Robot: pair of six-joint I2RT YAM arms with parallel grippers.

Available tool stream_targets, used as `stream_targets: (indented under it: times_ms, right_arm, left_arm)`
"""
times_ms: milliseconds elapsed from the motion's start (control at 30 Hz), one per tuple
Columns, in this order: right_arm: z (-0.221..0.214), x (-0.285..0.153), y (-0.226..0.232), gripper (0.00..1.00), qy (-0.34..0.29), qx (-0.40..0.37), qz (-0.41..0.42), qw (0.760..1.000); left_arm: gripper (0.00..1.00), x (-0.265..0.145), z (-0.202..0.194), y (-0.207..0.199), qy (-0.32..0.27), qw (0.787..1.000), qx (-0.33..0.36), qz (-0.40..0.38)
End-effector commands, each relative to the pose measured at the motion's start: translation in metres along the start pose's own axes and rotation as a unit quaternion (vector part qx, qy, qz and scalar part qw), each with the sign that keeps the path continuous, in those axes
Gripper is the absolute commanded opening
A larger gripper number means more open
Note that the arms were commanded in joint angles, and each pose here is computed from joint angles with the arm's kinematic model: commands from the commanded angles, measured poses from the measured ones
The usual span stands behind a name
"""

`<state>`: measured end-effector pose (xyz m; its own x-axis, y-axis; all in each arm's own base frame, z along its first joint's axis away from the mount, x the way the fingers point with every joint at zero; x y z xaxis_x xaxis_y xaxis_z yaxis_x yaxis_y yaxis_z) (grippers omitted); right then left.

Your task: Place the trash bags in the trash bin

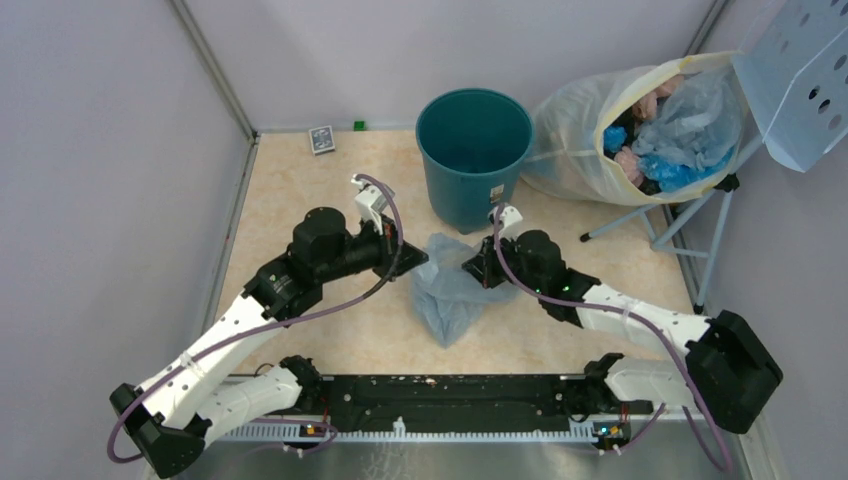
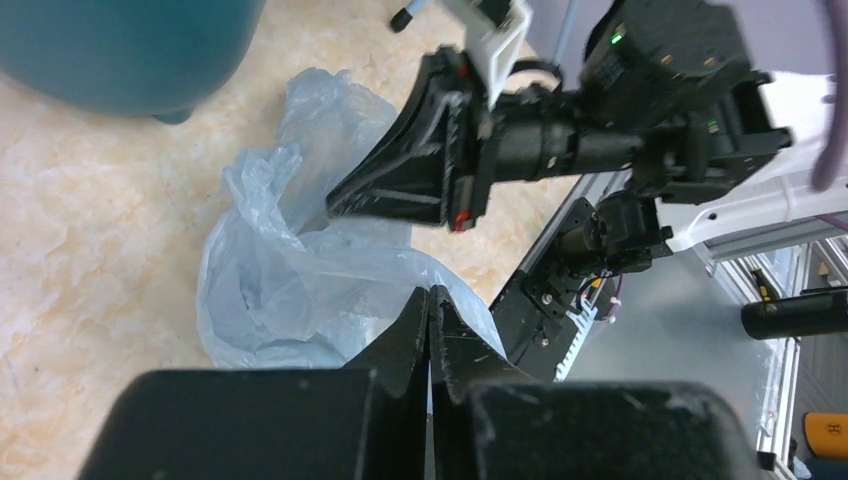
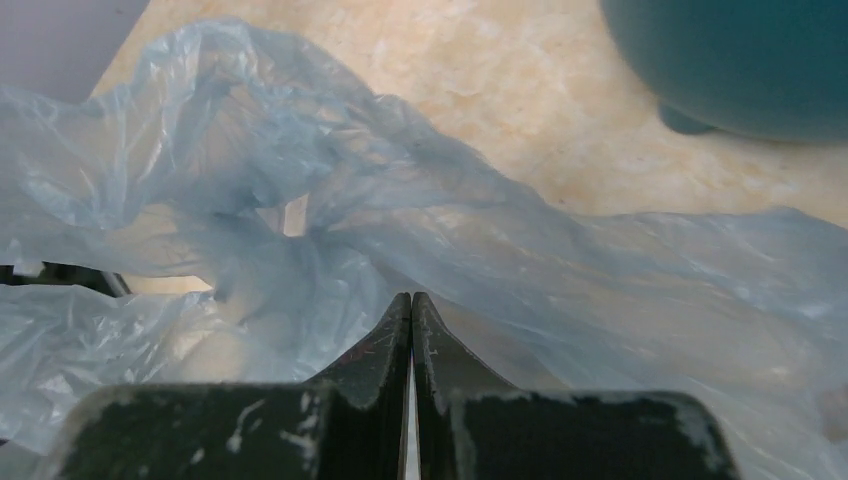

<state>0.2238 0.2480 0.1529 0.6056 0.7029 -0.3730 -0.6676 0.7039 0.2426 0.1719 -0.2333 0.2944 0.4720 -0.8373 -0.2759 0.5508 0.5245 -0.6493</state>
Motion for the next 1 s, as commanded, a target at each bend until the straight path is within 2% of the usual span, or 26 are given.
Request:
stream_targets:
  times_ms: [0,100,233,433,567,700,967]
  right_arm:
    - [0.022,0.017,0.036,0.00,-0.056,-0.029,0.078,0.995]
    - [-0.001,0.027,0.047,0.00,-0.045,-0.037,0.081,0.995]
    - [-0.043,0.041,0.039,0.00,0.004,-0.017,0.037,0.999]
    - [-0.077,0.023,0.022,0.00,0.003,0.033,0.003,0.999]
    - [-0.080,0.000,0.014,0.00,-0.007,0.034,-0.015,0.999]
    - [-0.062,-0.029,0.021,0.00,-0.056,0.004,0.020,0.998]
    - [-0.025,-0.067,0.031,0.00,-0.121,-0.061,0.053,0.989]
  left_arm:
    - [0.00,-0.004,0.034,-0.035,-0.043,0.996,0.039,-0.063]
    - [0.00,-0.005,0.047,-0.054,-0.050,0.993,0.043,-0.101]
    - [0.00,-0.014,0.075,-0.092,-0.072,0.983,0.039,-0.164]
    - [0.00,-0.037,0.115,-0.134,-0.106,0.970,0.054,-0.211]
    - [0.00,-0.030,0.113,-0.123,-0.094,0.977,0.061,-0.181]
    - [0.00,-0.014,0.091,-0.098,-0.067,0.985,0.045,-0.155]
    - [0.00,0.005,0.070,-0.084,-0.017,0.986,0.041,-0.163]
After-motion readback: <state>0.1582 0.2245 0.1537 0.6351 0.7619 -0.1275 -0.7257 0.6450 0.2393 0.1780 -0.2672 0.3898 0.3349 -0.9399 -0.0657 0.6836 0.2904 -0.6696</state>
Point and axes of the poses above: each gripper's point midway between its finger pads, its own x axis out along the fingers, its own y axis along the line the jaws close on, z = x × y, the point moved 3 cm from there along -x, back along the fingers, and after that the axes turned 10 degrees about -x, right-handed, at the moved point
